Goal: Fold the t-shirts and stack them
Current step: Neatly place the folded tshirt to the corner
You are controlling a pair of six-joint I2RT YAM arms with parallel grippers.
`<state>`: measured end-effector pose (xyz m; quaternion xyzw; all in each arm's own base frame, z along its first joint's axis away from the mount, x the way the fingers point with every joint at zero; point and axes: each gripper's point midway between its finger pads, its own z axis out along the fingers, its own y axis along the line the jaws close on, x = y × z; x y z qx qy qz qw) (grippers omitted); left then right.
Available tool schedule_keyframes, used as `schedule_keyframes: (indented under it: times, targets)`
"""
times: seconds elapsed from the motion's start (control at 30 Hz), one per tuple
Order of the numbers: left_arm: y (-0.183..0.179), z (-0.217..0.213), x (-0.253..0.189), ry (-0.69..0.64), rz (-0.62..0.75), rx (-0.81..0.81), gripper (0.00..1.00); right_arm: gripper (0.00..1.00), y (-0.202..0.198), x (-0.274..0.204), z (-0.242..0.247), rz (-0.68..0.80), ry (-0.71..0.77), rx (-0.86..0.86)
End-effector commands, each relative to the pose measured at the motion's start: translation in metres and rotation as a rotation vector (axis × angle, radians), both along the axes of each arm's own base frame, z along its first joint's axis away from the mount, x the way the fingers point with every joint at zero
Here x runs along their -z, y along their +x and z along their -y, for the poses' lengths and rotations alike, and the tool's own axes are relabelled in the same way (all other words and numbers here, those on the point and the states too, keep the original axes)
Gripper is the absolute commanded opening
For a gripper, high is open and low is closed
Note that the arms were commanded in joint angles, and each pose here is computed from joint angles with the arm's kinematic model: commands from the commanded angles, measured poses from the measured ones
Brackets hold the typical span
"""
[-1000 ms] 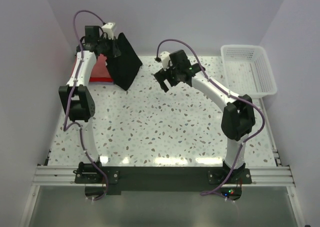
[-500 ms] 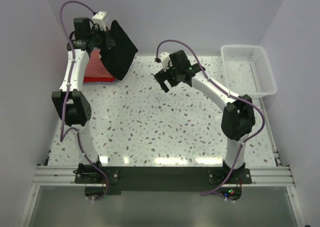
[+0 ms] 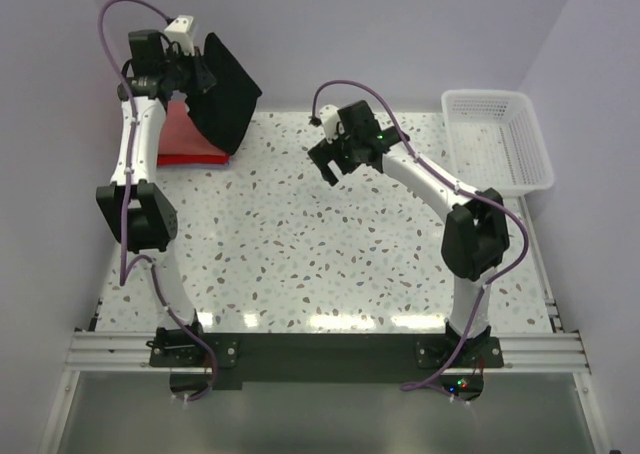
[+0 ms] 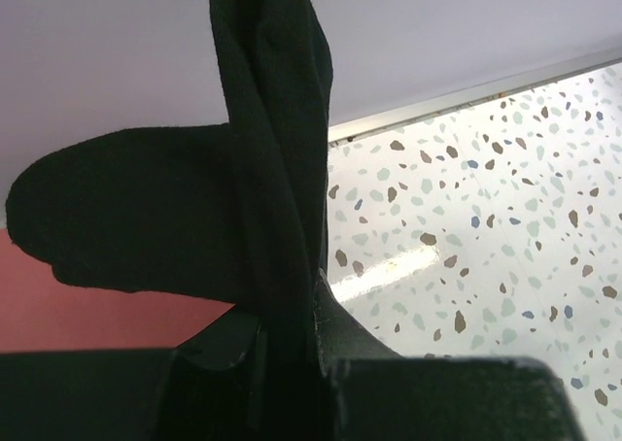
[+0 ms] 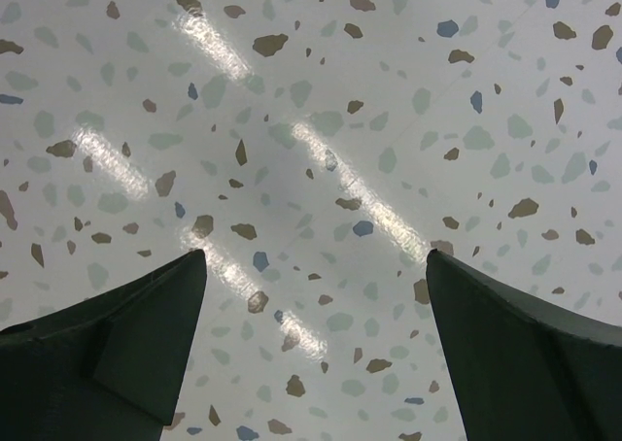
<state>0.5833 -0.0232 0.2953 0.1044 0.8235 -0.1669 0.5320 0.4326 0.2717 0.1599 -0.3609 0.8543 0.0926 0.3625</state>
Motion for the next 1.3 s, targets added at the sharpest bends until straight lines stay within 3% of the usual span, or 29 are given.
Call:
schedule_keyframes:
  times: [0.0, 0.43, 1.27]
  targets:
    - [0.0, -0.013, -0.039, 0.045, 0.112, 0.001, 0.0, 0.99, 0.008, -0.014, -0.004, 0.026, 0.013, 0.015]
    - [0.027, -0.065, 0.016, 0.142, 0.057, -0.053, 0.0, 0.99, 0.013, -0.007, -0.007, -0.003, -0.004, 0.019]
    - [0.074, -0.183, 0.076, 0.367, 0.188, -0.17, 0.01, 0.99, 0.029, 0.003, -0.016, -0.036, -0.029, 0.025]
